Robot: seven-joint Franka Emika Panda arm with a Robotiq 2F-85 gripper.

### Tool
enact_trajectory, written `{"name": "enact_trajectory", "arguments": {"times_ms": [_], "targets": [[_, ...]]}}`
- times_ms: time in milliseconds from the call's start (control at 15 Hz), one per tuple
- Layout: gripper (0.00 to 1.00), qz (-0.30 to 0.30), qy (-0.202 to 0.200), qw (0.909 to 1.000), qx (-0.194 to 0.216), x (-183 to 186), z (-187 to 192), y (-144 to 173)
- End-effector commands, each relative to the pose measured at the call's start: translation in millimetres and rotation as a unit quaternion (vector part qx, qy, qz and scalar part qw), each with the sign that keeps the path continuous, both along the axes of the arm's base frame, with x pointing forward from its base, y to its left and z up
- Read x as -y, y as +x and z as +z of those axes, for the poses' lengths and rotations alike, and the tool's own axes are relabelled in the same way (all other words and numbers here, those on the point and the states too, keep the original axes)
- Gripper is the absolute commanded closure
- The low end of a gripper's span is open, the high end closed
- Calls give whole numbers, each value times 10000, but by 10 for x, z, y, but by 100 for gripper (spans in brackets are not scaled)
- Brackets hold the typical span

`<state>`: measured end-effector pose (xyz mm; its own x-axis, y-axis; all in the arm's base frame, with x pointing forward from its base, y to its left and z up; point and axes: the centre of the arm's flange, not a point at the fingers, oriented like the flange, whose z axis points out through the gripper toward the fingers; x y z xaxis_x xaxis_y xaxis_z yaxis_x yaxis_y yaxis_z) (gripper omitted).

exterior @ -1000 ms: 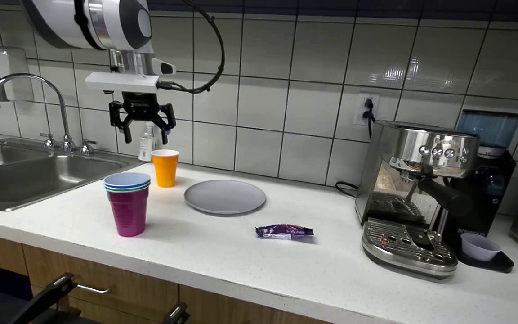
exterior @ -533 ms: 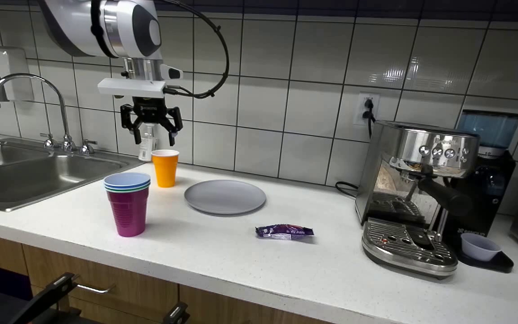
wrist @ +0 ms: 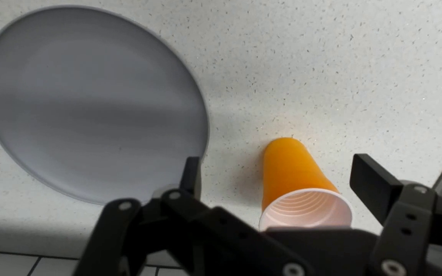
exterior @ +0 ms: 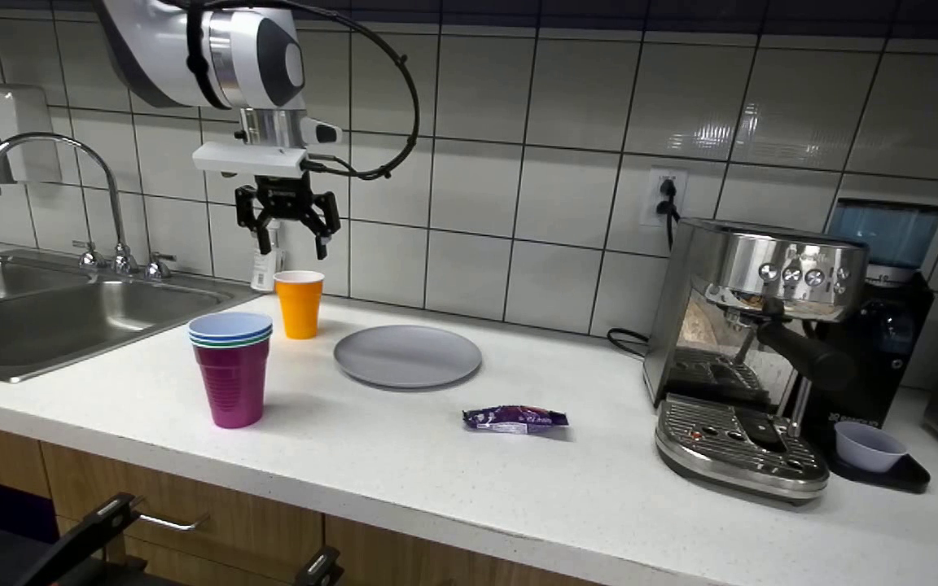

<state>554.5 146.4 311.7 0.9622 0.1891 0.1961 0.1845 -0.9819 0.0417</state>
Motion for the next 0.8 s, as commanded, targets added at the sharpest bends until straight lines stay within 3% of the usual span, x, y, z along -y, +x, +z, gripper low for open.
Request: {"name": "enact_trajectory", "arguments": {"times_ms": [0, 733], "targets": [[0, -261, -113, 9996, 78, -105, -32, 196], [0, -883, -51, 9961, 54, -250, -284, 480]]}}
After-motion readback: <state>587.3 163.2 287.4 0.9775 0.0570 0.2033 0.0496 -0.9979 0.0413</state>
